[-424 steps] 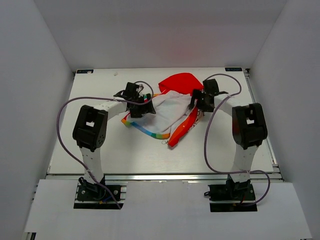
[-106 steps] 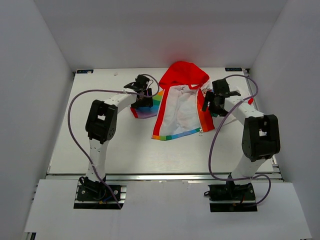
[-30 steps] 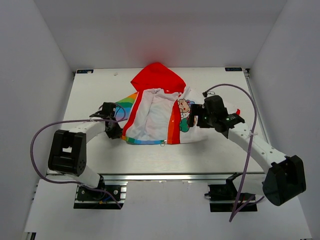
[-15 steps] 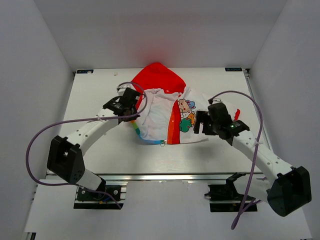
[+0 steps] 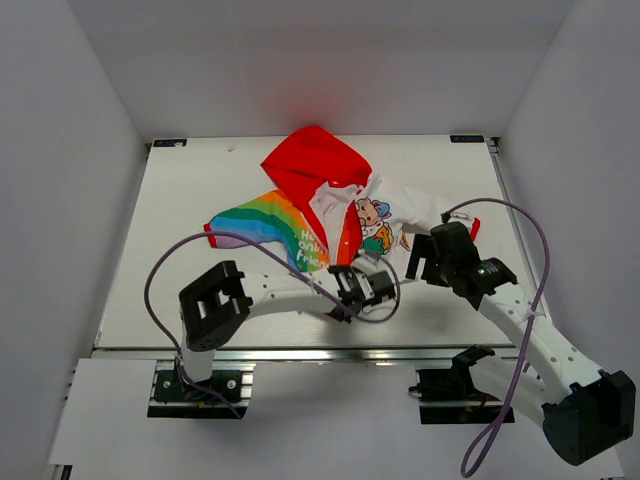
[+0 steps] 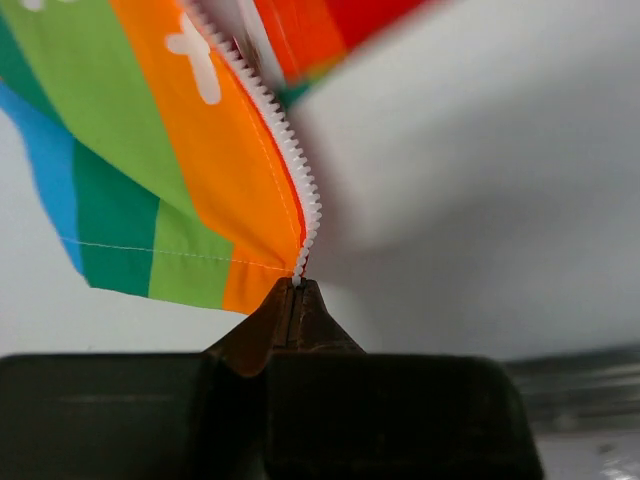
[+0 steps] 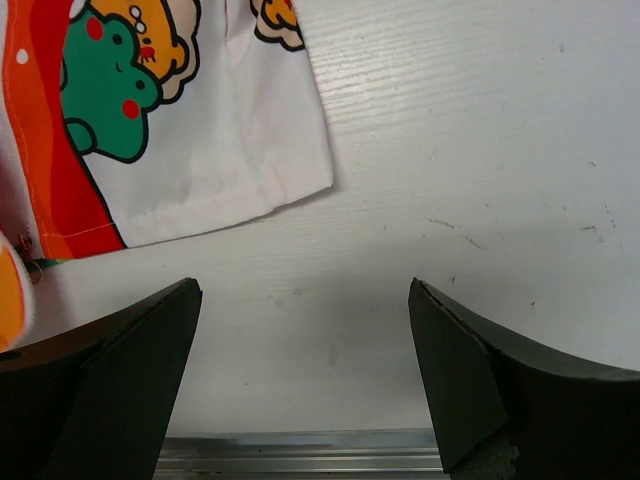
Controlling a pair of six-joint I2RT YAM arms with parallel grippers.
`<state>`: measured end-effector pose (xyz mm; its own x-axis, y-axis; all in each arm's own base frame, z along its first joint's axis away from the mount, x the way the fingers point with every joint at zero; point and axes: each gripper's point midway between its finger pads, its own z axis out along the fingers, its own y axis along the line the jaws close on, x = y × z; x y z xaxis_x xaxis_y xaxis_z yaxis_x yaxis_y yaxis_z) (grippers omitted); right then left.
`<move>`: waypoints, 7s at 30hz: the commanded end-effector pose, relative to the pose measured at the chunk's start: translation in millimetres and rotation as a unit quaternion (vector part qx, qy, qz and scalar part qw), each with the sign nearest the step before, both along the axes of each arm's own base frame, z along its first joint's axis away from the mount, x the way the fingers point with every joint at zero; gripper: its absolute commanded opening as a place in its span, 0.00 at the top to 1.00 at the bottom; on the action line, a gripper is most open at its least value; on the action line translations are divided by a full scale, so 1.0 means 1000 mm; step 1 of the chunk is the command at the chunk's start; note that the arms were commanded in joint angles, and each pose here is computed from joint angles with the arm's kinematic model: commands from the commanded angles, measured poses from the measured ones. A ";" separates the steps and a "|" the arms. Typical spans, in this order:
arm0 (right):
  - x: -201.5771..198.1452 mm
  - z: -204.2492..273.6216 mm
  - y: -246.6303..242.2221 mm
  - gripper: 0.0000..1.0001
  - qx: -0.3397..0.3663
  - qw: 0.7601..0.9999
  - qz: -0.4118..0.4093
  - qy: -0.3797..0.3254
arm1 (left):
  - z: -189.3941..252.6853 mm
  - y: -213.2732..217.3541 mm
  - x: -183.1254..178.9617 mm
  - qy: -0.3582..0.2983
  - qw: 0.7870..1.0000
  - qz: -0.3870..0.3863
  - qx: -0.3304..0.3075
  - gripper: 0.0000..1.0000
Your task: Zip up the jacket
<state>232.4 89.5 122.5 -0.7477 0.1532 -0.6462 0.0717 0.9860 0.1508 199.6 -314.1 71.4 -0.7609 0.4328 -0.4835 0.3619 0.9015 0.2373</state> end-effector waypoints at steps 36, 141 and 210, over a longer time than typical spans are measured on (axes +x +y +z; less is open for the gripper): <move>0.002 -0.039 0.172 0.26 -0.017 0.987 0.156 0.044 | 0.045 0.059 0.123 0.064 0.911 0.166 -0.371 0.02; -0.069 -0.082 0.132 0.34 -0.031 0.983 0.150 0.103 | -0.050 0.037 0.143 0.141 0.921 0.165 -0.323 0.02; -0.048 -0.043 0.119 1.00 0.164 0.967 0.195 -0.026 | -0.023 0.056 -0.042 0.205 0.967 0.033 -0.150 0.02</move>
